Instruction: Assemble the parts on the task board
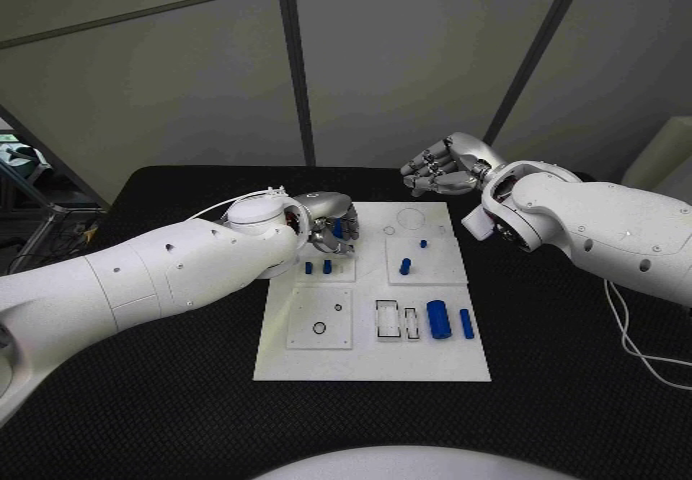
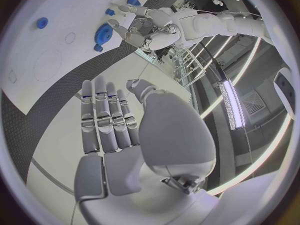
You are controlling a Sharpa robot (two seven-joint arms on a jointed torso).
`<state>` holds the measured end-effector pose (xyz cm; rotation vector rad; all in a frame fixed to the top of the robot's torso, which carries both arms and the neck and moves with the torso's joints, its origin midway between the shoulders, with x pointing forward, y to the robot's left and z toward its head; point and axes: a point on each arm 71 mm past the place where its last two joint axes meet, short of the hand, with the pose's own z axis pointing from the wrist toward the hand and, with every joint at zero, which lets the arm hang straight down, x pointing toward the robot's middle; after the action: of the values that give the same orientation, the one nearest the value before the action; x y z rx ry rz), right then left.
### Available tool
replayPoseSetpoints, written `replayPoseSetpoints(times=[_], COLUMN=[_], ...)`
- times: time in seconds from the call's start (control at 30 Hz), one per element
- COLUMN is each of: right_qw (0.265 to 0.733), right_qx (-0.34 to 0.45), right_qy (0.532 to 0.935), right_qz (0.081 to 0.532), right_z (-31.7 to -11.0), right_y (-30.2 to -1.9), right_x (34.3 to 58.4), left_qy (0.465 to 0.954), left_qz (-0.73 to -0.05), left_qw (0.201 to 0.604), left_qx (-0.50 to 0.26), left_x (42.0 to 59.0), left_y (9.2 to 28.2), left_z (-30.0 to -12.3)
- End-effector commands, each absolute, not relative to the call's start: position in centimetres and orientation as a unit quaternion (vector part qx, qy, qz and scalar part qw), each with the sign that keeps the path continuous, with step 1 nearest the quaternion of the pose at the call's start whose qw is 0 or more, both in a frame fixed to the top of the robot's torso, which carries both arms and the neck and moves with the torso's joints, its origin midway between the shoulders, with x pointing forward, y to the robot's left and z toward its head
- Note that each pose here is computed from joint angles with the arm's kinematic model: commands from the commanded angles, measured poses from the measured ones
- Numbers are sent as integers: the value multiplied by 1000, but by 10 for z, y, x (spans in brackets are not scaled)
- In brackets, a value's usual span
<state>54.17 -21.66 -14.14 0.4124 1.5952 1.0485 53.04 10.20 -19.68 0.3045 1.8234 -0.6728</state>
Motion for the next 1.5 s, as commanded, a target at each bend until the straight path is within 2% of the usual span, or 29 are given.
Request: replayPoseSetpoints(times=[0.03, 1.5], right_qw=[559, 557], right_qx=[170, 169], right_qy=[676, 677], right_qz=[449, 451], right_z=[-140, -140], right_y=[-215, -212], right_x=[542, 542], left_qy=[780, 792], left_qz=[-273, -257], left_qw=[546, 536], left_qx=[141, 139], left_x=[531, 536], left_y=[101, 98], left_z=[-199, -206])
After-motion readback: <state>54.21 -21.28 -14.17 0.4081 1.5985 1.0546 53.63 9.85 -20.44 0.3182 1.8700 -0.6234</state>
